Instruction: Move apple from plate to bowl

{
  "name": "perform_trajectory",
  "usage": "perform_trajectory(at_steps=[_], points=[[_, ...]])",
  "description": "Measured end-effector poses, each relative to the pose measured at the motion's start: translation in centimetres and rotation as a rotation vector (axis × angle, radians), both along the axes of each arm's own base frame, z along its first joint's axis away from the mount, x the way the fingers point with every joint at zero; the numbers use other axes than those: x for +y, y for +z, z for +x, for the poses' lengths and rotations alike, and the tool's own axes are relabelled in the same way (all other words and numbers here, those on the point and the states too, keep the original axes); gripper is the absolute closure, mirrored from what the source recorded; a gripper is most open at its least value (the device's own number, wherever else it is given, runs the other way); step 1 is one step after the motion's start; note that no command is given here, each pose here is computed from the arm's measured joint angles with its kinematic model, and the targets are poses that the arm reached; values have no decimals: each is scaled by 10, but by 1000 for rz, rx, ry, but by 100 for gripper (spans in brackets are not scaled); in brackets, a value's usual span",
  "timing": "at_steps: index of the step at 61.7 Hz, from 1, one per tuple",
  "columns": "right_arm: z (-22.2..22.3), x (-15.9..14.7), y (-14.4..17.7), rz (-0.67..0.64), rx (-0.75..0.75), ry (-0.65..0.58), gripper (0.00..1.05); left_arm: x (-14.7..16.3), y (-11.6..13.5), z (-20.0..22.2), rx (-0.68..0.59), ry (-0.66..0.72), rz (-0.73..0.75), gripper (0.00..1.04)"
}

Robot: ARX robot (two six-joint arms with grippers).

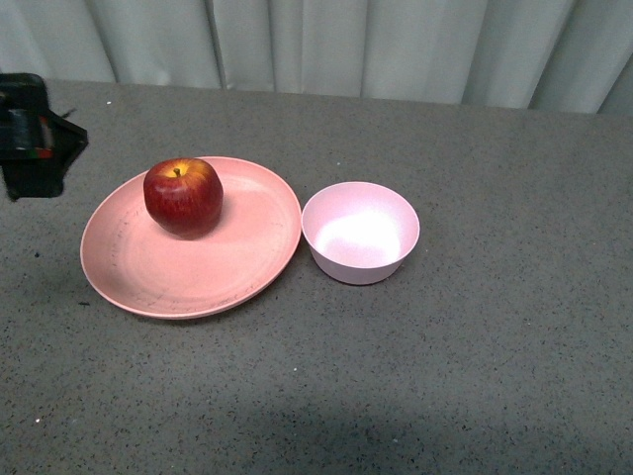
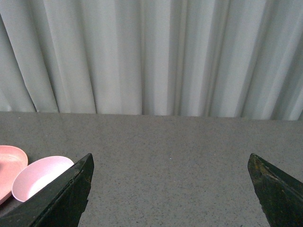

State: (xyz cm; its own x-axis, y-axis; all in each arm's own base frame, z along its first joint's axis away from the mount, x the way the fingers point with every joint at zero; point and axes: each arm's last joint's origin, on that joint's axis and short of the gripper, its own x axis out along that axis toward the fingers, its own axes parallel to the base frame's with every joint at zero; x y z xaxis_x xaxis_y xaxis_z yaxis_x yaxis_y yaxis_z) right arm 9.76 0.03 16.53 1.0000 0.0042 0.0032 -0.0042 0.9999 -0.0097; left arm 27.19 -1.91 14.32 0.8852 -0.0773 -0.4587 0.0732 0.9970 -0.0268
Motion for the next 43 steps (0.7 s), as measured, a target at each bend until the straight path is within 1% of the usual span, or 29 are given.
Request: perform_trajectory(at_steps=[18,43], points=[[0,0,0,0,0,0,9,-14,-13,44,35,-40,24,7],[0,0,0,0,0,0,9,-36,-36,67,111,-121,22,7]])
